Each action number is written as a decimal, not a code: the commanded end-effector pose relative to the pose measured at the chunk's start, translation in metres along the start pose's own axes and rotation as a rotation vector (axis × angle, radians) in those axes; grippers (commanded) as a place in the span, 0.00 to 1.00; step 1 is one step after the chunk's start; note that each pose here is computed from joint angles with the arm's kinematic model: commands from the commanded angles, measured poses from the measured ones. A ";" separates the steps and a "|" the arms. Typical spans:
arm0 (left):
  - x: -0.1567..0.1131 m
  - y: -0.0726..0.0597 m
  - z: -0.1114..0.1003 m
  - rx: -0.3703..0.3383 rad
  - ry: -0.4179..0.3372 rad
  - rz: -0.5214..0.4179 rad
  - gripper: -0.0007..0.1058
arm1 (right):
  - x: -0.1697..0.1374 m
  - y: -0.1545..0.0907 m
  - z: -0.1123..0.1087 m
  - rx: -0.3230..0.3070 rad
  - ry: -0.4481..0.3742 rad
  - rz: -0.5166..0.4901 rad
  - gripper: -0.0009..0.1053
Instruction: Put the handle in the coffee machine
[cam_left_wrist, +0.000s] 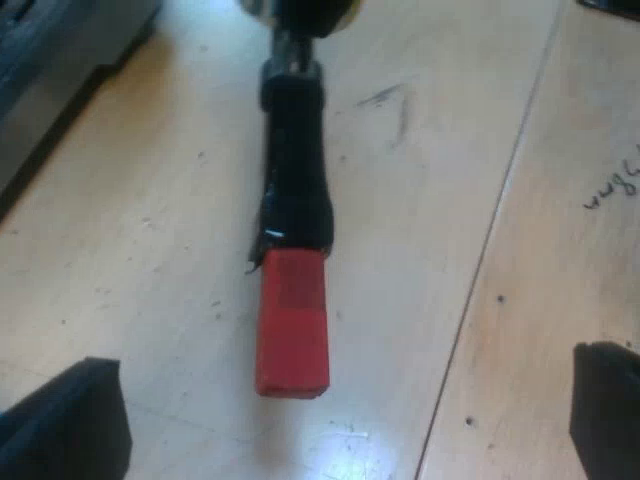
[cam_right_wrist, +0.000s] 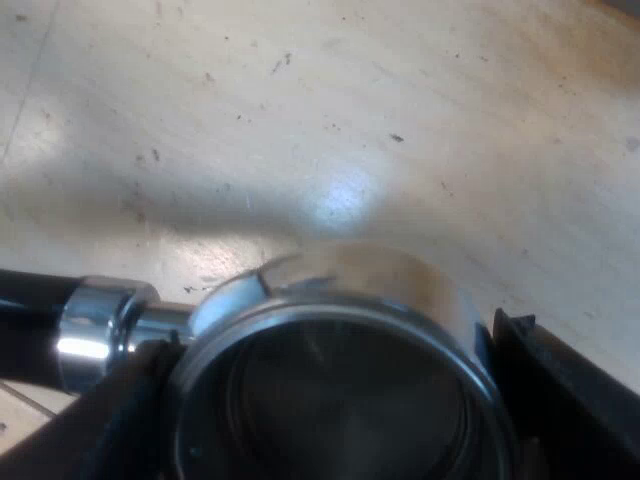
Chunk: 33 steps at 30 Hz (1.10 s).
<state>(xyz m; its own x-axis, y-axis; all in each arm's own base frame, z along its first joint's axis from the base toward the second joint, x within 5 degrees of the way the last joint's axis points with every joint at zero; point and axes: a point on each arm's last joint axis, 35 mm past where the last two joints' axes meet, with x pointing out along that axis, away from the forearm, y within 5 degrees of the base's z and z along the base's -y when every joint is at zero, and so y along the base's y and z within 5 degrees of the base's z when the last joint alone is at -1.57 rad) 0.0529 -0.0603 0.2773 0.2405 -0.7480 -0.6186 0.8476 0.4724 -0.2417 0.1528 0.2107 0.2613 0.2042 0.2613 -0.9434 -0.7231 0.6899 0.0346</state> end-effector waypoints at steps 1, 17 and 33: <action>-0.001 -0.001 0.000 0.064 0.005 -0.022 0.86 | -0.007 0.001 0.004 -0.030 -0.028 0.037 0.01; 0.015 0.008 0.006 0.198 0.126 -0.019 0.86 | -0.007 0.003 0.009 -0.023 -0.074 0.087 0.01; 0.059 0.033 0.035 0.228 0.242 -0.039 0.86 | -0.008 0.003 0.014 0.078 -0.113 0.098 0.01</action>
<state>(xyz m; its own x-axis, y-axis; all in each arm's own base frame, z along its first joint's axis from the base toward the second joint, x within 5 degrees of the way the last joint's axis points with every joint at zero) 0.1093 -0.1023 0.2563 0.0927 -0.6056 -0.7904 0.9372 0.3211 -0.1361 0.1560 0.2193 0.2648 0.1952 0.3658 -0.9100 -0.6963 0.7051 0.1341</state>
